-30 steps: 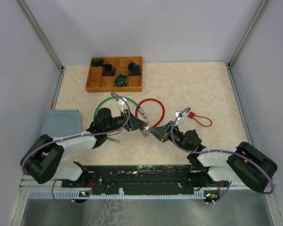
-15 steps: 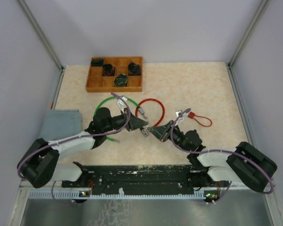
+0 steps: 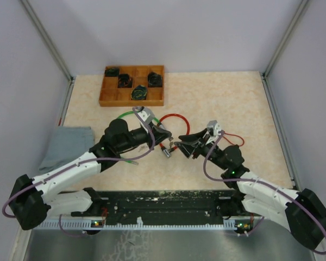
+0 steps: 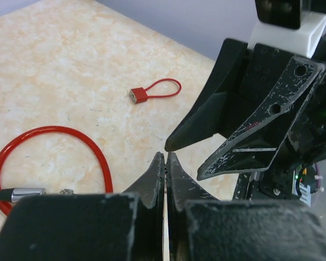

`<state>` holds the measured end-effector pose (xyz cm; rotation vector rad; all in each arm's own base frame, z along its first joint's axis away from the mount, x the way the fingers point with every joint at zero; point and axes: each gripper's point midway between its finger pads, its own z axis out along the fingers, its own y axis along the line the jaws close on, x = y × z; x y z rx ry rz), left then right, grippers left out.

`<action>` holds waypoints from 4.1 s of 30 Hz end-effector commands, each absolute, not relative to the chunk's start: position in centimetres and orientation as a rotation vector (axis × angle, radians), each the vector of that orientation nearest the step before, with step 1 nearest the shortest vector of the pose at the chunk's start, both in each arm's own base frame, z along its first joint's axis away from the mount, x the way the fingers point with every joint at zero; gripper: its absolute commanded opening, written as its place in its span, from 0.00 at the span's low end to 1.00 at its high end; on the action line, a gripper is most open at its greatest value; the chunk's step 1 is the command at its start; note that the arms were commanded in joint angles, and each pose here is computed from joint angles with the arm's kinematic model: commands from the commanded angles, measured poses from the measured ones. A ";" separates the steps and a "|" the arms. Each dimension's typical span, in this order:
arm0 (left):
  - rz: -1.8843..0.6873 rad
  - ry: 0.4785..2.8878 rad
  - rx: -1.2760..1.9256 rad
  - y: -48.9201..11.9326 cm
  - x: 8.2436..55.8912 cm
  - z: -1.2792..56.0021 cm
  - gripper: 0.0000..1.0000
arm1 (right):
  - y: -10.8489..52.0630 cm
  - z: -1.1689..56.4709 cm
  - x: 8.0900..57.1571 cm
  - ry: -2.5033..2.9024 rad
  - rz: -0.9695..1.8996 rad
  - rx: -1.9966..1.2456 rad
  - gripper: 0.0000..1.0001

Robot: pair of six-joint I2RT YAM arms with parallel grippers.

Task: Unlock with the key
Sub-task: Adjust the key.

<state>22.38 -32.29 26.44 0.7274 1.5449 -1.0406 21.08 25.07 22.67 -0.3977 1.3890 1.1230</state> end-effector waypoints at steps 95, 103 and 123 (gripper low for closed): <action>-1.341 1.331 0.818 -34.0 17.4 29.3 0.00 | 27.5 28.2 15.8 0.981 1.384 -0.823 0.22; -1.333 1.332 0.810 -34.0 17.6 29.3 0.00 | 27.5 28.2 15.7 0.984 1.398 -0.818 0.21; -1.278 1.382 0.709 -33.2 18.9 28.3 0.06 | 26.8 28.3 16.0 1.020 1.418 -0.742 0.00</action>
